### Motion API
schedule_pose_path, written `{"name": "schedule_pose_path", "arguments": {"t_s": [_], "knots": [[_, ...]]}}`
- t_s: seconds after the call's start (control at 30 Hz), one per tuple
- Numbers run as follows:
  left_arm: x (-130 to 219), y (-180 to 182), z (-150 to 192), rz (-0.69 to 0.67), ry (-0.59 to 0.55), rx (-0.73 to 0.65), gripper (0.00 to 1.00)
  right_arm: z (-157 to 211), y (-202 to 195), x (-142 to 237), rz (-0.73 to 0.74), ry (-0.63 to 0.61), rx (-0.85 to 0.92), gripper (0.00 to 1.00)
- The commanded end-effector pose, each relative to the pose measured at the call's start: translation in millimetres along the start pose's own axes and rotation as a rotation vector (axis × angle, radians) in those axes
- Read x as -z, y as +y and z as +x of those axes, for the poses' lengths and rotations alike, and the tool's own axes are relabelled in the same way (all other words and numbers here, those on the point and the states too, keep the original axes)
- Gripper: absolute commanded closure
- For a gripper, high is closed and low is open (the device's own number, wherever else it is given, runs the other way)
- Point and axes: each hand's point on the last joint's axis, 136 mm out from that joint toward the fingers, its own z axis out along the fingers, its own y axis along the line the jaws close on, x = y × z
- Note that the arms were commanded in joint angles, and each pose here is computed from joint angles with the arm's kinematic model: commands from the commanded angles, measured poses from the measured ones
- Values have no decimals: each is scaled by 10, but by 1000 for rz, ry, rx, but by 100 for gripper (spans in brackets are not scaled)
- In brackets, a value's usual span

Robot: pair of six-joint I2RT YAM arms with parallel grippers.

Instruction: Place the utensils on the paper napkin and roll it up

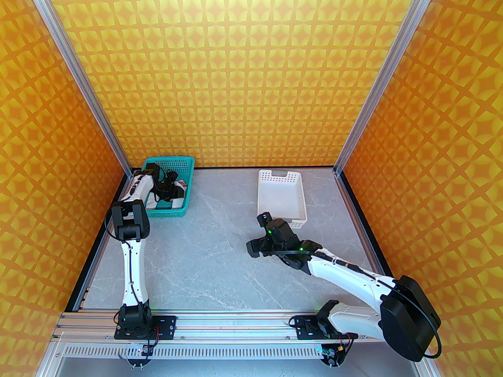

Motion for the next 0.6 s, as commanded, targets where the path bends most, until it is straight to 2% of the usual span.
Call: {"name": "schedule_pose_path", "arguments": {"t_s": [0.0, 0.57], "knots": [[99, 73, 83, -62, 27, -5, 54, -67, -22, 30, 14, -18, 10, 2], [280, 113, 90, -154, 31, -29, 46, -50, -32, 24, 15, -24, 8, 1]]}}
